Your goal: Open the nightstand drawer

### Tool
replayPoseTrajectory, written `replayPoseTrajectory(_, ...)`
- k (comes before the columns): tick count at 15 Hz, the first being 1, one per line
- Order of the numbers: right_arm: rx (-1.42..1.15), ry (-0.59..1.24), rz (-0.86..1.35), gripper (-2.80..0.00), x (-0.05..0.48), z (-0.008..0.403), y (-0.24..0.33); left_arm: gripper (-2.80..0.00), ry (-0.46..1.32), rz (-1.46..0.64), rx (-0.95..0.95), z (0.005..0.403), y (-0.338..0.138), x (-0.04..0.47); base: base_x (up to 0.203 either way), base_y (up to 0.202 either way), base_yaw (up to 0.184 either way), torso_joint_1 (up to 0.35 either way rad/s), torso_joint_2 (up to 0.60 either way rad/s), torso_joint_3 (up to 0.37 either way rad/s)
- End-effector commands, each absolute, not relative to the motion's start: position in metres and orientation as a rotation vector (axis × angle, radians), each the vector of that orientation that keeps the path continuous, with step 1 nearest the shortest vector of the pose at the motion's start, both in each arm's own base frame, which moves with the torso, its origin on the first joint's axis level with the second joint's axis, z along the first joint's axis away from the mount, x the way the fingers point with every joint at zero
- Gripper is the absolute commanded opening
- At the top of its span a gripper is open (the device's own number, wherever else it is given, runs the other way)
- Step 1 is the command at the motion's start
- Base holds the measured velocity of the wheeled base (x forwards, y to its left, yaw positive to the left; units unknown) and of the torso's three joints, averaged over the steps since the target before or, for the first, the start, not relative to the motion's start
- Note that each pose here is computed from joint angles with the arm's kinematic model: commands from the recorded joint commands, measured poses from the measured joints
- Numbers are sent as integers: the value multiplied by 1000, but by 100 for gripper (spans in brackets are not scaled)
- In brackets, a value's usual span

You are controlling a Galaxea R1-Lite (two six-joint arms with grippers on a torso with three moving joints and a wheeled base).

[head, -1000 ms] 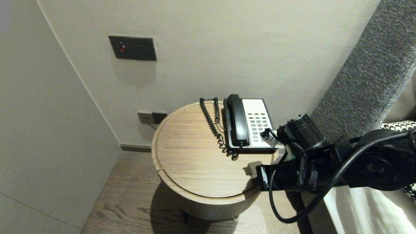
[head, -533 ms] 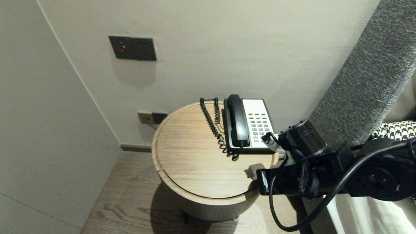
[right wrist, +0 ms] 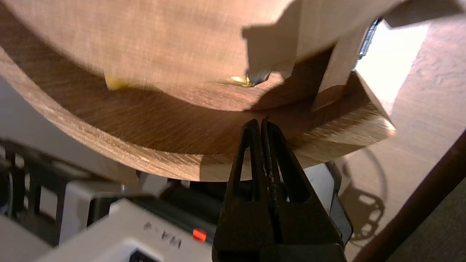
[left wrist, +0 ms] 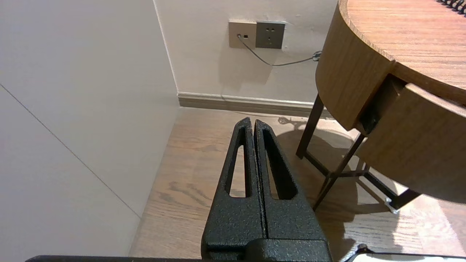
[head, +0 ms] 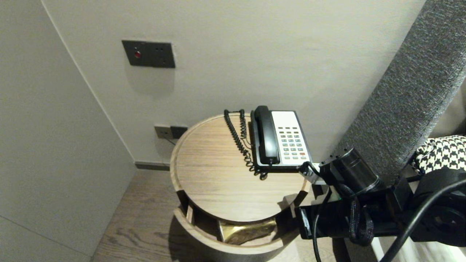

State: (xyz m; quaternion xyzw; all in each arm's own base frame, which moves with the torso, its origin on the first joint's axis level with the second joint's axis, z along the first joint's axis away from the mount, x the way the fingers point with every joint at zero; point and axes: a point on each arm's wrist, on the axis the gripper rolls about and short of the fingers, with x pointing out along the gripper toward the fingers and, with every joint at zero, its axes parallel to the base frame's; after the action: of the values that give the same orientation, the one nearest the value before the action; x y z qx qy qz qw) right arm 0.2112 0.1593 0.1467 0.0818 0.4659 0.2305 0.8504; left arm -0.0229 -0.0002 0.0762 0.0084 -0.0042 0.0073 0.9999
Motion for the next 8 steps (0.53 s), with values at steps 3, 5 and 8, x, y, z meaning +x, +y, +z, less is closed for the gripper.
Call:
replayPoseTrajectory(3,142,1026,530,-280,188,139,162,-280,-9,15,17,76,0,-23,0,0,0,0,0,0)
replayPoseTrajectory(5,128,1049,544,-280,180,134,162,-280,-9,15,17,76,0,-23,0,0,0,0,0,0)
replayPoseTrajectory(8,107,1065,568,-280,164,131,158,-280,-8,15,17,76,0,-23,0,0,0,0,0,0)
